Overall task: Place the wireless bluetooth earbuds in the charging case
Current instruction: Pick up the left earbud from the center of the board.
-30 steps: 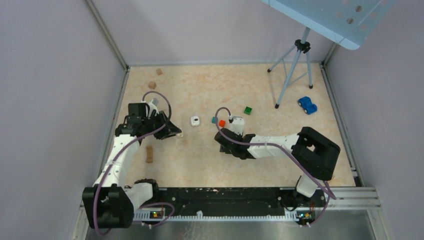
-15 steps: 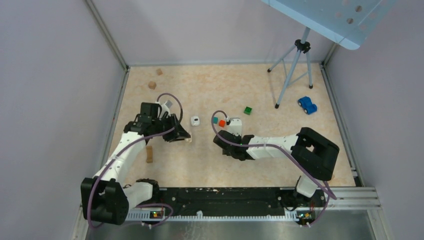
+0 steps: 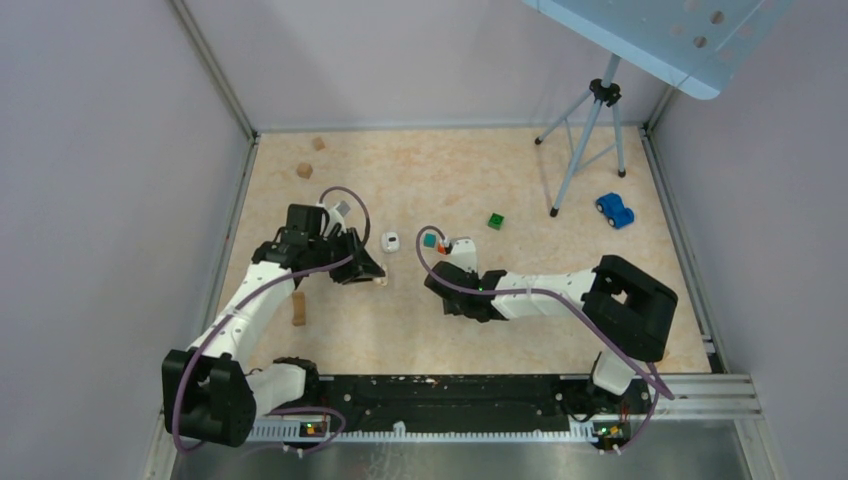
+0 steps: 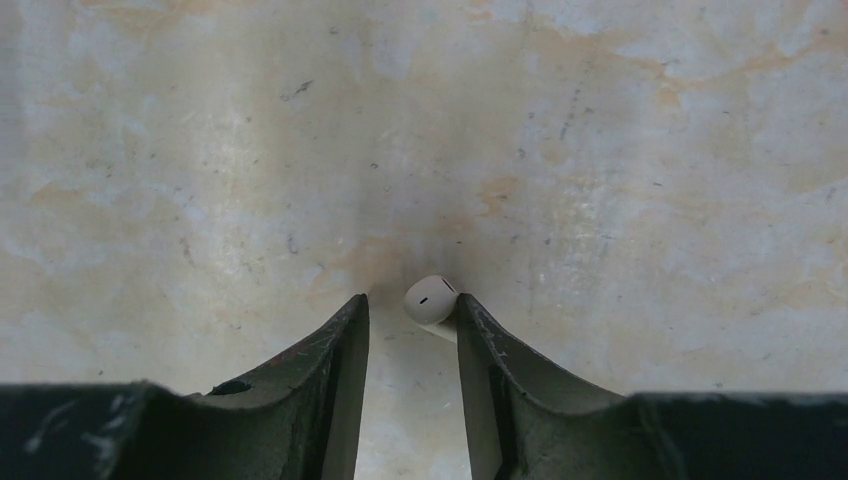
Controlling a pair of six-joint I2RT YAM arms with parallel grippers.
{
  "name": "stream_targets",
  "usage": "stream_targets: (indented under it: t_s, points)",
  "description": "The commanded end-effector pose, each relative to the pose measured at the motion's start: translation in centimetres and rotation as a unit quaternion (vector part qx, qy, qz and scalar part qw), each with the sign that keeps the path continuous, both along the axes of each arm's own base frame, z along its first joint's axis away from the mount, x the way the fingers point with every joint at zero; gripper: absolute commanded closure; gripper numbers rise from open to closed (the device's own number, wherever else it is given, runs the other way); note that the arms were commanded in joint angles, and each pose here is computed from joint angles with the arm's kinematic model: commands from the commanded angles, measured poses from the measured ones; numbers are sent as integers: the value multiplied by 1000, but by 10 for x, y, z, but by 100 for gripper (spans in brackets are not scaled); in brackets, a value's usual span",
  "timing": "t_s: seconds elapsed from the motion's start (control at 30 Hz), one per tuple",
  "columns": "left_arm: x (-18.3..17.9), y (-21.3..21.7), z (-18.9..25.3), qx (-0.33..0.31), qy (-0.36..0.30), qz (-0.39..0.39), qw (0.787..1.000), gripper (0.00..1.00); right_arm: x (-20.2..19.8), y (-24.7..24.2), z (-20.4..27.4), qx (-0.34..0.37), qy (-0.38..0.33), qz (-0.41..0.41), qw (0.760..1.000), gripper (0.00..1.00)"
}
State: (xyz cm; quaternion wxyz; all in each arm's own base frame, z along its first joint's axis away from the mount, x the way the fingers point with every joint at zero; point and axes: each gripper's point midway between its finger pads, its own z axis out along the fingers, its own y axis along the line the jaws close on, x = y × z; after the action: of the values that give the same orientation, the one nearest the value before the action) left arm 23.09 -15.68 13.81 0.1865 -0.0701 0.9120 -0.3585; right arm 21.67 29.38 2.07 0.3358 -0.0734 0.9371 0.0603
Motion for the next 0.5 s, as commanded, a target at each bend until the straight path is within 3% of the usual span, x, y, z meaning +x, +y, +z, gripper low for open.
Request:
stream_targets:
  t_s: [0.0,0.47]
  points:
    - [8,-3,8,-4,-23,-1,1000,100,-24,19,-8,15,65,57,996,62]
    - [2,-9,2,-3,-15,-10,1000,100,-26,15,17,16,41,112,993,62]
